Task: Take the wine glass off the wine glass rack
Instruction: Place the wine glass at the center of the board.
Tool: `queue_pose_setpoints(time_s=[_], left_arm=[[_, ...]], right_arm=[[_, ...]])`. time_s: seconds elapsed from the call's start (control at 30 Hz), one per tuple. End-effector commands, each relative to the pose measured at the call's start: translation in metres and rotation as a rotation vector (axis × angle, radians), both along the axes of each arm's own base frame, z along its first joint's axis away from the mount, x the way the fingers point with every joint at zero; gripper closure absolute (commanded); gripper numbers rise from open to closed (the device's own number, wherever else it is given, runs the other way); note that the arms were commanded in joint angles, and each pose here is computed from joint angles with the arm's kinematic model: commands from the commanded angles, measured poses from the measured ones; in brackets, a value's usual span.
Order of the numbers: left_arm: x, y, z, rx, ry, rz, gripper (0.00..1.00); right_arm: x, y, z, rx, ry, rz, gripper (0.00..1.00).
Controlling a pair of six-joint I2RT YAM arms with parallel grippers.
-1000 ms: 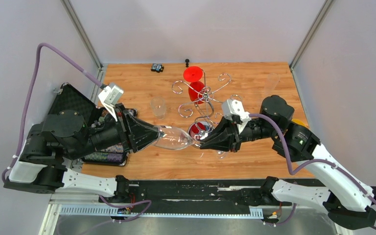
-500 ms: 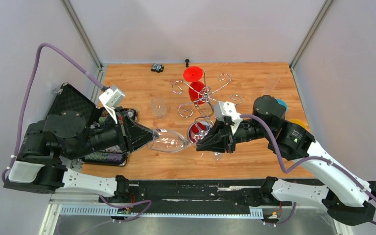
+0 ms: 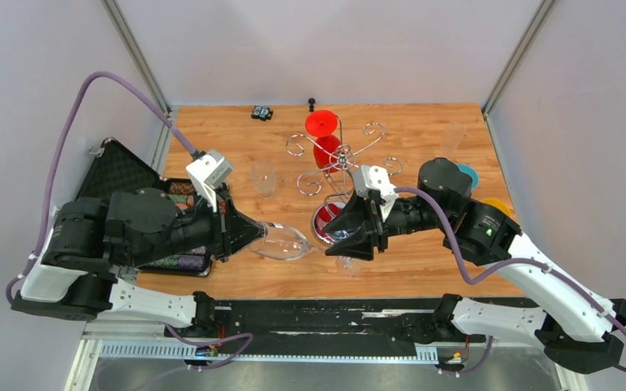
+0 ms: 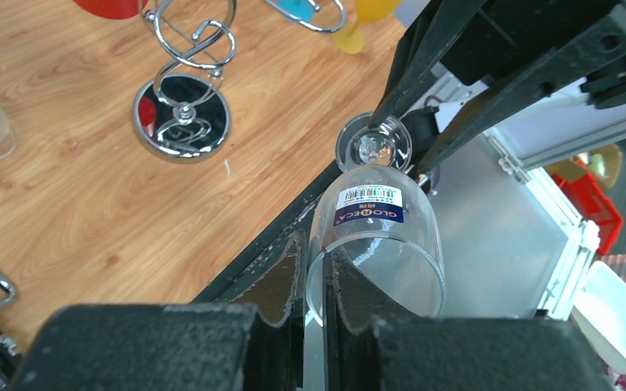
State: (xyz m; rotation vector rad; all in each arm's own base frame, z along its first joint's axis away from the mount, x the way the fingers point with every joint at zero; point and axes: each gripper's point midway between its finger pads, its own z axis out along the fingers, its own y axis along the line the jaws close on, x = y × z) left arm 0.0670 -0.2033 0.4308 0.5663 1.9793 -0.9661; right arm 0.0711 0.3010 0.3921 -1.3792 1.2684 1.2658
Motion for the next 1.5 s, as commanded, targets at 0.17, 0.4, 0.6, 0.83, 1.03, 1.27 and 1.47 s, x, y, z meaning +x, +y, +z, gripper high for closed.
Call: queue_pose_setpoints(time_s=[0.17, 0.4, 0.6, 0.83, 1.03, 1.27, 1.47], left_arm=[[0.012, -0.002, 0.002, 0.066, -0.033, 0.064, 1.00], [0.030, 0.003, -0.026, 0.248, -0.067, 0.164, 1.00], [0.054, 0.009, -0.046, 0.290, -0.044, 0.242, 1.00], [0.089, 0.018, -0.079, 0.421, -0.022, 0.312, 1.00], [0.126, 0.024, -0.104, 0.506, 0.010, 0.364, 1.00], [0.170, 0.043, -0.138, 0.583, 0.081, 0.449, 1.00], [0.196, 0.064, -0.159, 0.662, 0.117, 0.517, 1.00]], right_arm=[[0.003, -0.006, 0.022, 0.072, -0.044, -0.057, 0.51], [0.017, -0.010, 0.021, 0.071, -0.038, -0.158, 0.48], [0.023, -0.013, 0.016, 0.061, -0.022, -0.209, 0.46], [0.025, -0.016, 0.007, 0.050, 0.000, -0.239, 0.45], [0.027, -0.021, -0.004, 0.037, 0.014, -0.269, 0.44], [0.026, -0.024, -0.011, 0.030, 0.024, -0.280, 0.43], [0.025, -0.028, -0.015, 0.029, 0.025, -0.286, 0.42]])
